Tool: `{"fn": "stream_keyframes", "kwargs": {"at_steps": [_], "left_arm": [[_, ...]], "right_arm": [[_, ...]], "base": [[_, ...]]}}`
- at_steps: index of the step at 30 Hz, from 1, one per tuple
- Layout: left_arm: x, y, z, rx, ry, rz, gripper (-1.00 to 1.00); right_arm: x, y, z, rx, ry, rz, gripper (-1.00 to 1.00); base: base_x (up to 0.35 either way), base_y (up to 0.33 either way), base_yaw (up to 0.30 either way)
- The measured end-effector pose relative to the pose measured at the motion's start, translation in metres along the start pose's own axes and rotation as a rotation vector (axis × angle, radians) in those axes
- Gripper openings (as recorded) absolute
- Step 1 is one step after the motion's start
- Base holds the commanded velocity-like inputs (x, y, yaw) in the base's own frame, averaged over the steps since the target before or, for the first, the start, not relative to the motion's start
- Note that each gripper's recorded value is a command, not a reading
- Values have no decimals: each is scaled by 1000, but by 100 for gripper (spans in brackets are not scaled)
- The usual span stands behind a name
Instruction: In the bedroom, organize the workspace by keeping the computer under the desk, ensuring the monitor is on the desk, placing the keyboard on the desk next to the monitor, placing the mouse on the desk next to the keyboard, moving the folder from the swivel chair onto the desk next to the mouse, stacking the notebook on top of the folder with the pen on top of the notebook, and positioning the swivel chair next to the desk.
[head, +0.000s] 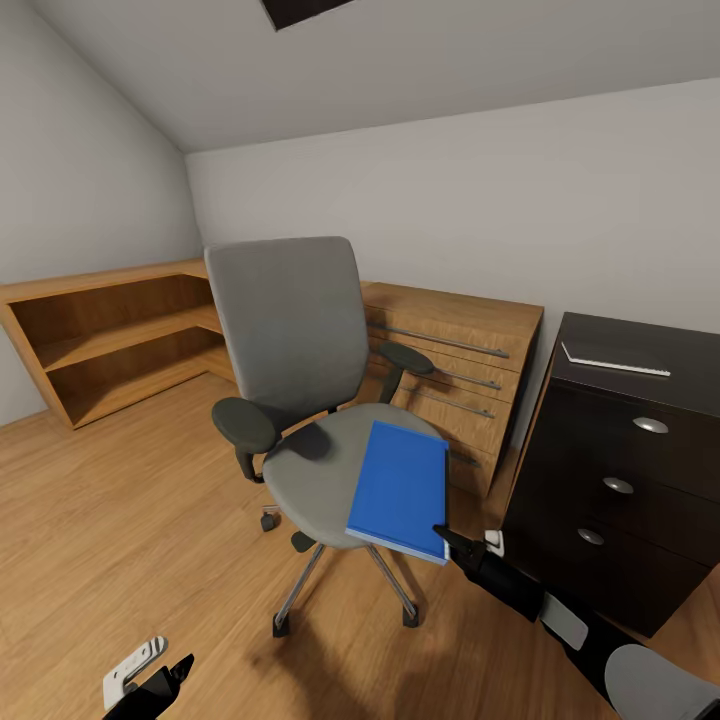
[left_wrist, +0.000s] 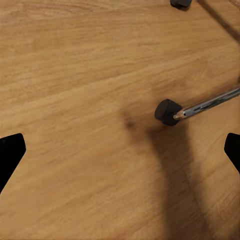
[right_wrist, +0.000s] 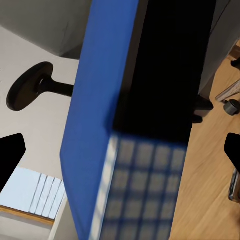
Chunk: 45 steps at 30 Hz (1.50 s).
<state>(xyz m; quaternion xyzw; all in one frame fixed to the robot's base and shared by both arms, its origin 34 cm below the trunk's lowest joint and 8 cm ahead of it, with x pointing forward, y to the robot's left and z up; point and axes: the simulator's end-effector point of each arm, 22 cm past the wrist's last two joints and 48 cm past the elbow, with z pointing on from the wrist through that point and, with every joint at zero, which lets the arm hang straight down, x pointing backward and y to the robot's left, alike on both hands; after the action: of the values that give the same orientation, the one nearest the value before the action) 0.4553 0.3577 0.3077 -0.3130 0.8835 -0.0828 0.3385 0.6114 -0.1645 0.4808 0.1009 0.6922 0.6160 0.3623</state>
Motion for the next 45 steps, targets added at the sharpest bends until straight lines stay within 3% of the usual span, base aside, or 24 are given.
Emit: {"fn": "stream_keyframes", "kwargs": {"at_steps": [39, 40, 45], "left_arm": [[1, 1, 0, -2, 3, -3, 100], [1, 1, 0, -2, 3, -3, 100], [1, 1, 0, -2, 3, -3, 100]], "right_arm": [[4, -5, -2, 15, 0, 11, 100], [4, -6, -2, 16, 0, 12, -100], [0, -6, -4, 17, -14, 14, -100]], "base": [[32, 26, 0], [0, 0, 0], [0, 0, 0]]}}
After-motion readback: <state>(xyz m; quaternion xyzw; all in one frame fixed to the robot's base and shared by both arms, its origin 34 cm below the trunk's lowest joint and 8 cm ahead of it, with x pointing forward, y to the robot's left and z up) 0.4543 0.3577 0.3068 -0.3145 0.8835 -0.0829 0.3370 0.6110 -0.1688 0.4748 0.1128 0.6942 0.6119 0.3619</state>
